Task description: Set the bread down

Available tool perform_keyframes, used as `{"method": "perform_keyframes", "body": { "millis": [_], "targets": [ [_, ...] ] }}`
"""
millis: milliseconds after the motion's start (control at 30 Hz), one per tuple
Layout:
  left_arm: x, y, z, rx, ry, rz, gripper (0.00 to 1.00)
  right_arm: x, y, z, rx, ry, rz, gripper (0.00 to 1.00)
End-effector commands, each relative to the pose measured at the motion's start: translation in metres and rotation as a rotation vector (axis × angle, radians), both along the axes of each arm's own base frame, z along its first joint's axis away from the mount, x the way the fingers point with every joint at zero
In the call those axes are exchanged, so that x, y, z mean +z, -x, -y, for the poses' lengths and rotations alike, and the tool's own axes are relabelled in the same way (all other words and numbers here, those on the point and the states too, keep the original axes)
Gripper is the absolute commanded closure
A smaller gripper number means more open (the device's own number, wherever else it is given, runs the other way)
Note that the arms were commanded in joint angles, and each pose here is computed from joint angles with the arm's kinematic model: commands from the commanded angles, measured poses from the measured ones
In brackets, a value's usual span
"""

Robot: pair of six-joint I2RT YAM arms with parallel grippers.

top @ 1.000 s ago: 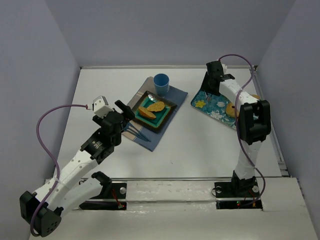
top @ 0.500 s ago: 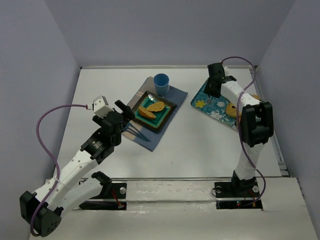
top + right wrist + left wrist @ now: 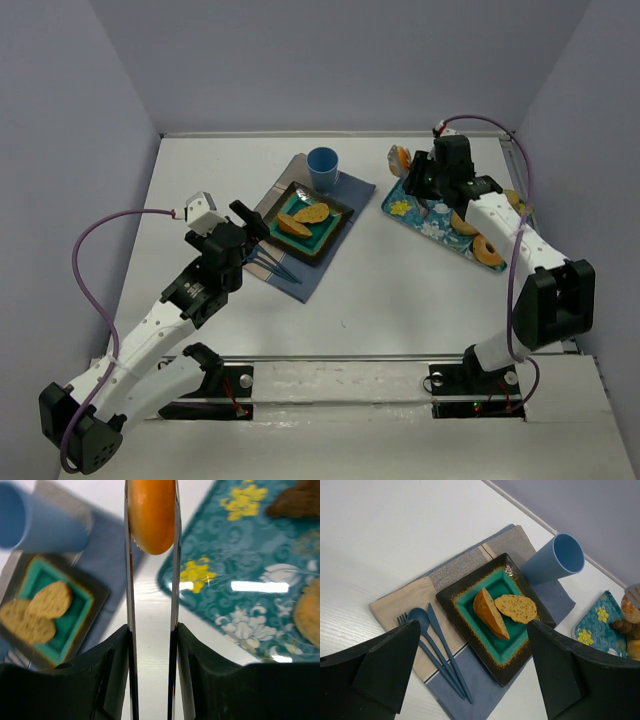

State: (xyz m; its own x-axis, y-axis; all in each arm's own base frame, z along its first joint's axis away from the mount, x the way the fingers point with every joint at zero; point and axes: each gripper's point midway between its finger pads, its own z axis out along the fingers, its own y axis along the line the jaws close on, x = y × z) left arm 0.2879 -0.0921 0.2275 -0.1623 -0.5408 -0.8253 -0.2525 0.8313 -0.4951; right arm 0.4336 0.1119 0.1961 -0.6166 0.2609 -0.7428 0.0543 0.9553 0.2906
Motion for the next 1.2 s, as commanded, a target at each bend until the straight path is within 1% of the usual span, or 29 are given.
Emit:
{"method": "perform_keyframes", "body": {
  "millis": [0,67,100,167,233,333,367,400,433,467,600,700,767,800,833,900,1000,1167],
  "targets": [
    [0.012,-0.002,-0.005,0.031,0.032,0.051,0.01,0.047,0.037,-0.096,0.442,-0.016,0.207,0.67],
    [0.012,-0.002,-0.004,0.028,0.03,0.049,0.01,0.046,0.052,-0.118,0.531,-0.006,0.215,0.66],
    [0.012,-0.001,-0.004,0.026,0.034,0.052,0.01,0.042,0.064,-0.14,0.62,-0.003,0.215,0.66],
    [0.011,-0.002,-0.004,0.024,0.034,0.05,0.01,0.038,0.075,-0.161,0.713,0.005,0.218,0.66],
    [0.011,-0.001,-0.003,0.021,0.032,0.05,0.01,0.034,0.082,-0.185,0.792,0.031,0.226,0.65],
    [0.011,-0.001,-0.003,0.017,0.034,0.05,0.01,0.028,0.083,-0.206,0.851,0.047,0.225,0.65],
    [0.012,-0.001,-0.003,0.017,0.035,0.051,0.01,0.024,0.077,-0.215,0.854,0.057,0.22,0.65],
    [0.011,-0.001,-0.003,0.017,0.032,0.049,0.01,0.008,0.073,-0.222,0.858,0.071,0.187,0.65],
    [0.012,-0.001,-0.003,0.016,0.035,0.05,0.01,0.016,0.069,-0.222,0.845,0.076,0.201,0.64],
    [0.011,-0.001,-0.003,0.017,0.033,0.051,0.01,0.008,0.062,-0.229,0.84,0.091,0.185,0.64],
    [0.012,-0.001,-0.003,0.015,0.035,0.053,0.01,-0.011,0.034,-0.232,0.759,0.17,0.158,0.61],
    [0.011,-0.001,-0.002,0.015,0.036,0.054,0.01,-0.022,0.018,-0.234,0.73,0.212,0.14,0.6],
    [0.011,-0.002,-0.002,0.016,0.033,0.053,0.01,-0.025,0.011,-0.233,0.707,0.232,0.138,0.58],
    [0.01,-0.003,-0.002,0.014,0.031,0.05,0.01,-0.032,0.003,-0.228,0.69,0.286,0.139,0.57],
    [0.009,-0.003,-0.002,0.016,0.029,0.049,0.01,-0.03,-0.002,-0.228,0.675,0.291,0.146,0.56],
    [0.01,-0.004,-0.002,0.02,0.028,0.05,0.01,-0.036,-0.002,-0.229,0.688,0.303,0.132,0.53],
    [0.009,-0.004,-0.002,0.022,0.026,0.048,0.01,-0.042,0.006,-0.237,0.733,0.29,0.118,0.51],
    [0.008,-0.004,-0.003,0.027,0.021,0.046,0.01,-0.043,0.014,-0.236,0.75,0.301,0.108,0.47]
  ]
}}
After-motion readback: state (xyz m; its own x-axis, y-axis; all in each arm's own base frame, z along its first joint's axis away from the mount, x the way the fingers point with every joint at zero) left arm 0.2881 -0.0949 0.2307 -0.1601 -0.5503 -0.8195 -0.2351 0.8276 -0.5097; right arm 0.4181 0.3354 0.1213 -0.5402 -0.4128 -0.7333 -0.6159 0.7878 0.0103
